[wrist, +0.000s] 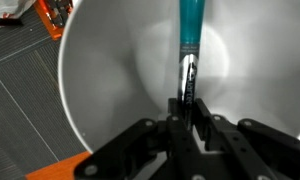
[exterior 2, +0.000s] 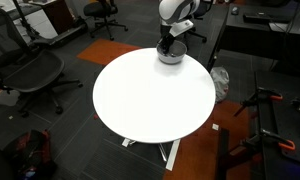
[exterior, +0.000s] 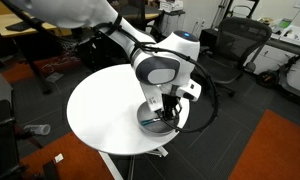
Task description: Take the marker out of the white bowl and put it on the table
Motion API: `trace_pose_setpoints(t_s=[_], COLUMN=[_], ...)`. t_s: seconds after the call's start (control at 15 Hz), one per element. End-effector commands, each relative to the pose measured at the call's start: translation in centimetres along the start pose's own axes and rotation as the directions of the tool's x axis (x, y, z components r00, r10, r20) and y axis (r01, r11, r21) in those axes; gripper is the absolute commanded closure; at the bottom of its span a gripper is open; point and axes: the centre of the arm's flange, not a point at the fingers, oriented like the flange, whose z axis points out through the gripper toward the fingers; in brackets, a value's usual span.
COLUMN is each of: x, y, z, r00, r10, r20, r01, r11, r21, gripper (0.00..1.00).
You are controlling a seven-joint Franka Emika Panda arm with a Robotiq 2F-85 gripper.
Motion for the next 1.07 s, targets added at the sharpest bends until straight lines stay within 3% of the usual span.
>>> trace_pose_setpoints(t_s=[0.0, 0.53, 1.0], x=[-1.2, -3.9, -6.9], y=[-1.0, -3.2, -7.9], z=[-3.7, -11.2, -14.9], r00=[1.000, 0.990, 0.990], r10=[0.008, -0.035, -0.030], r20=[-0.027, -0.138, -0.136], r01=[-0.009, 0.029, 0.029], r11=[1.000, 0.998, 1.000], r21=[-0.022, -0.050, -0.011], gripper=[0.95, 0.95, 0.95])
